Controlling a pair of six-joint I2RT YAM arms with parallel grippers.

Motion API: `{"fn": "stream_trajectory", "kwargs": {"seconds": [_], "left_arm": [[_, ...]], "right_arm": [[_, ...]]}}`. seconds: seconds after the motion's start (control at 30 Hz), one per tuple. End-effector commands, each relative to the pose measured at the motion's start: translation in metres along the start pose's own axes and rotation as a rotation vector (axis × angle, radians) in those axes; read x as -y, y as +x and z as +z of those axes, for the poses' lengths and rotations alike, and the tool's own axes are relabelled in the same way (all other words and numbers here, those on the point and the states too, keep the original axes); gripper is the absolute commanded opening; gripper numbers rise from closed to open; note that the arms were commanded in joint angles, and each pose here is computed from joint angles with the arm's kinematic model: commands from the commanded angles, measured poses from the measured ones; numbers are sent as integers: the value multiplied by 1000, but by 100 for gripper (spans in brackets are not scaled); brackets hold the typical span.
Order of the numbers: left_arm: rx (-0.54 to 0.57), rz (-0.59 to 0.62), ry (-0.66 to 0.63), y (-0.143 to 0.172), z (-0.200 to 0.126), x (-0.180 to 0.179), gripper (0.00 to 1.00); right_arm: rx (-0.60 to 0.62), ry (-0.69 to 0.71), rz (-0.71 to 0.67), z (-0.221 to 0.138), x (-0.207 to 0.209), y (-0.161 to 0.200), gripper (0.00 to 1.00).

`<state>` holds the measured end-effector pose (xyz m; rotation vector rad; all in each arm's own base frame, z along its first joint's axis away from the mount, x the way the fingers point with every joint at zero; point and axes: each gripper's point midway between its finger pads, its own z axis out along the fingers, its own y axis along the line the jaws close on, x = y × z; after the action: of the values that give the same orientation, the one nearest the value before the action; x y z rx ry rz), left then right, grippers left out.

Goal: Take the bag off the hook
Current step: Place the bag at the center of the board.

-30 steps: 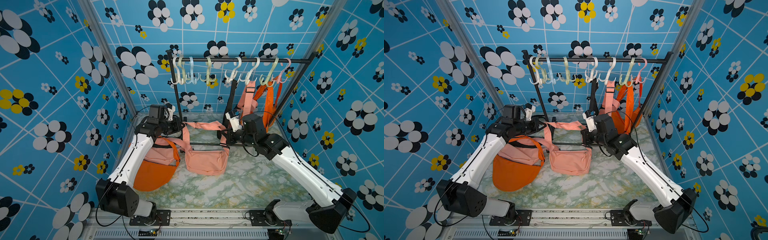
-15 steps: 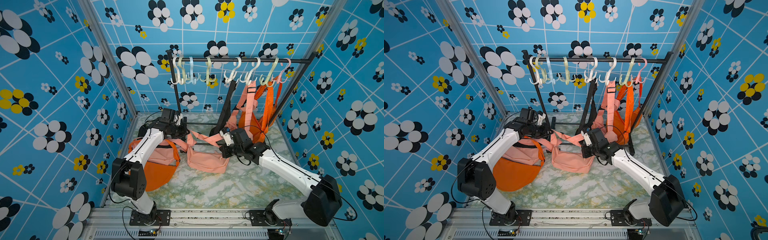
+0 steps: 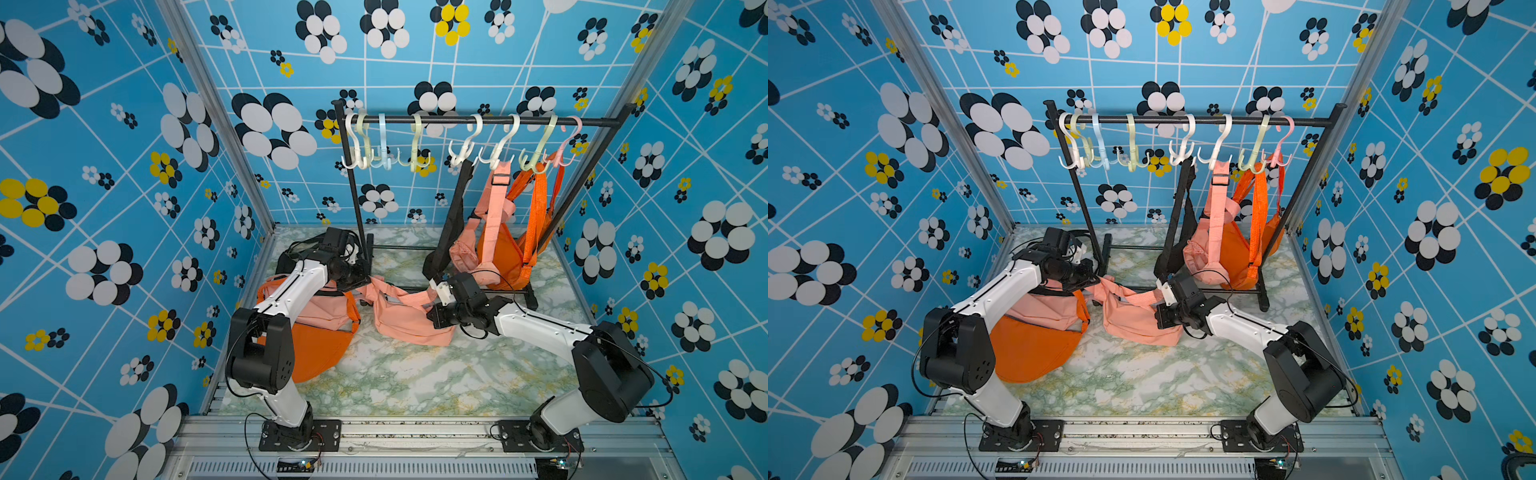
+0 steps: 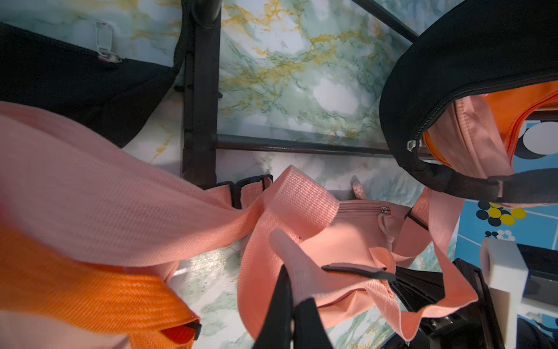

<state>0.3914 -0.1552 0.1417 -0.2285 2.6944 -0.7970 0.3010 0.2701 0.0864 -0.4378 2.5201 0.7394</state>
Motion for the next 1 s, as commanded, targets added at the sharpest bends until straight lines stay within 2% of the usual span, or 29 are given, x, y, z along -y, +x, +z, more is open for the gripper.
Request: {"fn": "stream_trajectory", "kwargs": {"seconds": [0.0,0.03,0.1,0.27,0.33,0.4,0.5,0.57,0.7,0.8,0.83,0.97], "left_arm": [[96,-75,-98,-25,-8,-36,4],[100,-81,-110,-26,-8,-39,6],[108,-86,-137,-27,-11,-43,8],[128,-87,-195,-29,-20,-50,12],[138,-89,-220,-30,-24,-53,17],[149,-86,-233,-30,-29,-54,33],[178,-84,-235,-30,-36,-52,58],[213,-81,-247,-32,-47,-52,68],[346,-67,-268,-41,-80,-44,78],[461,-1,-250,-49,-104,-19,86],[489,37,-230,-52,-108,-5,100],[505,208,-141,-55,-99,61,99]], "right_arm": [[-120,41,84,14,17,40,0],[-129,41,83,17,16,42,3],[-142,43,70,21,14,48,17],[-132,45,34,20,2,46,43],[-102,61,28,12,1,39,51],[-41,94,-1,-4,0,22,60],[63,172,-81,-37,0,-9,65],[143,232,-138,-64,0,-30,68],[326,340,-210,-119,2,-67,71],[443,387,-236,-153,0,-87,73],[471,396,-238,-161,0,-93,73],[506,397,-211,-175,2,-107,72]]}}
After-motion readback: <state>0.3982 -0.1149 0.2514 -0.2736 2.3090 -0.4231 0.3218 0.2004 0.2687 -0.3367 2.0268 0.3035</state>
